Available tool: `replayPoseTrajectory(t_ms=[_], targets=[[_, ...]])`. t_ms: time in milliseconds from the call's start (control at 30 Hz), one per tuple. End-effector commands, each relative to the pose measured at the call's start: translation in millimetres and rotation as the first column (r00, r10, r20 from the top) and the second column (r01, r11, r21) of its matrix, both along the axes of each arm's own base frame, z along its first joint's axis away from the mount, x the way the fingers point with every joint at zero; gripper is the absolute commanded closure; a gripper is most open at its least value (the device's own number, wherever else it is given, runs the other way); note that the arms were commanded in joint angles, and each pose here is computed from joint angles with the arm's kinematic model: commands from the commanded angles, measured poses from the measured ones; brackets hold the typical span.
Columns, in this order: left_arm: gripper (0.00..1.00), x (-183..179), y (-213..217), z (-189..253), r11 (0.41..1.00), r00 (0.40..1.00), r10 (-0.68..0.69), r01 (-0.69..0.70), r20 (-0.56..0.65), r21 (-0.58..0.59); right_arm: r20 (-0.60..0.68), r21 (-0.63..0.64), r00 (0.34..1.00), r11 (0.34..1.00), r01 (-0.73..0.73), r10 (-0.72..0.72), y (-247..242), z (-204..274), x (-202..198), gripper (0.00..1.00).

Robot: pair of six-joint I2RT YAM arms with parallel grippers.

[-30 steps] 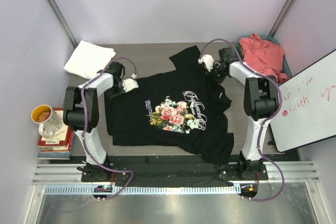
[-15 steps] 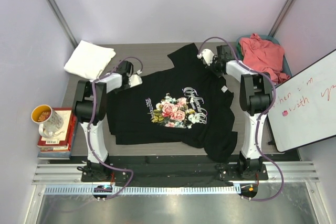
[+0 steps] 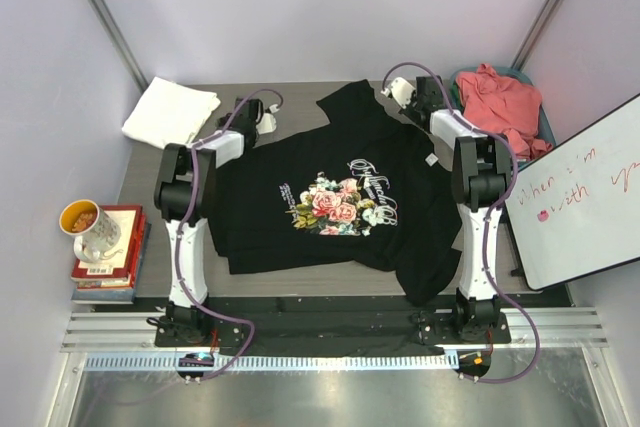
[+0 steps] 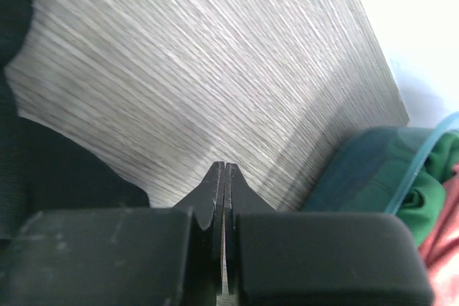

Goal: Fold and stack the t-shirts
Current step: Flatten out the tshirt

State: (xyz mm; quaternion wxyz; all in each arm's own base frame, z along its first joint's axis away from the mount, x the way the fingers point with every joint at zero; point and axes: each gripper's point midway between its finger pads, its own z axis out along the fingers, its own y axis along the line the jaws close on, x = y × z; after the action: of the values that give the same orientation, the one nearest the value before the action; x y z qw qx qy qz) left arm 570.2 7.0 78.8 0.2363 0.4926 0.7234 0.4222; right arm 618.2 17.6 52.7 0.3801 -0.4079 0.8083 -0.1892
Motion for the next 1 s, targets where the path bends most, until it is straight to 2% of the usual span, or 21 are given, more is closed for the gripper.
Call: replayPoseTrajectory(t_ms=[0,67,100,167,233,333,367,500,633,667,867,967], targets=[[1.00,-6.5,-6.9,36.0,1.000,0.998,0.015,-0.016,0.061,0.009,0.108,0.000,0.994,1.000,0.031,-0.031,-4.0,45.3,10.0,0.96],[1.00,-23.0,-10.0,55.8,0.999,0.998,0.020,-0.018,0.059,-0.028,0.108,0.048,0.994,0.999,0.010,-0.016,5.0,52.4,1.1,0.93],[1.00,-37.3,-10.6,51.4,0.998,0.999,0.032,-0.032,0.007,-0.063,0.140,0.078,0.990,0.997,-0.001,-0.010,8.9,75.2,-2.1,0.91],[1.00,-54.4,-11.1,52.3,0.994,0.999,0.039,-0.043,-0.038,-0.098,0.136,0.161,0.990,0.985,-0.066,0.044,30.9,82.4,-12.3,0.84],[1.00,-79.3,-10.9,50.0,0.991,0.993,0.032,-0.047,-0.117,-0.127,0.155,0.226,0.982,0.964,-0.139,0.106,52.2,98.2,-19.5,0.83],[1.00,-104.3,-7.6,41.8,0.990,0.981,0.029,-0.054,-0.189,-0.129,0.153,0.319,0.980,0.932,-0.173,0.130,77.9,100.1,-22.6,0.91],[1.00,-109.0,-6.5,39.3,0.990,0.979,0.033,-0.060,-0.202,-0.128,0.180,0.343,0.975,0.920,-0.188,0.132,85.0,105.1,-17.3,0.98],[1.00,-130.9,-8.3,21.4,0.985,0.949,0.033,-0.084,-0.314,-0.150,0.202,0.458,0.973,0.867,-0.196,0.114,117.8,101.9,-2.3,0.99],[1.00,-145.5,-8.2,-1.9,0.984,0.910,0.037,-0.105,-0.412,-0.145,0.199,0.517,0.973,0.832,-0.204,0.115,144.5,92.1,14.7,0.99],[1.00,-147.3,-8.4,-6.0,0.983,0.905,0.041,-0.113,-0.424,-0.146,0.177,0.519,0.977,0.832,-0.196,0.120,149.4,75.4,17.7,0.99],[1.00,-163.5,-13.0,-30.5,0.974,0.829,0.055,-0.167,-0.557,-0.152,0.160,0.517,0.972,0.825,-0.229,0.169,181.0,60.7,21.4,0.99],[1.00,-163.0,-16.6,-37.3,0.967,0.815,0.061,-0.193,-0.577,-0.169,0.140,0.498,0.971,0.834,-0.238,0.194,187.7,47.5,16.4,0.99]])
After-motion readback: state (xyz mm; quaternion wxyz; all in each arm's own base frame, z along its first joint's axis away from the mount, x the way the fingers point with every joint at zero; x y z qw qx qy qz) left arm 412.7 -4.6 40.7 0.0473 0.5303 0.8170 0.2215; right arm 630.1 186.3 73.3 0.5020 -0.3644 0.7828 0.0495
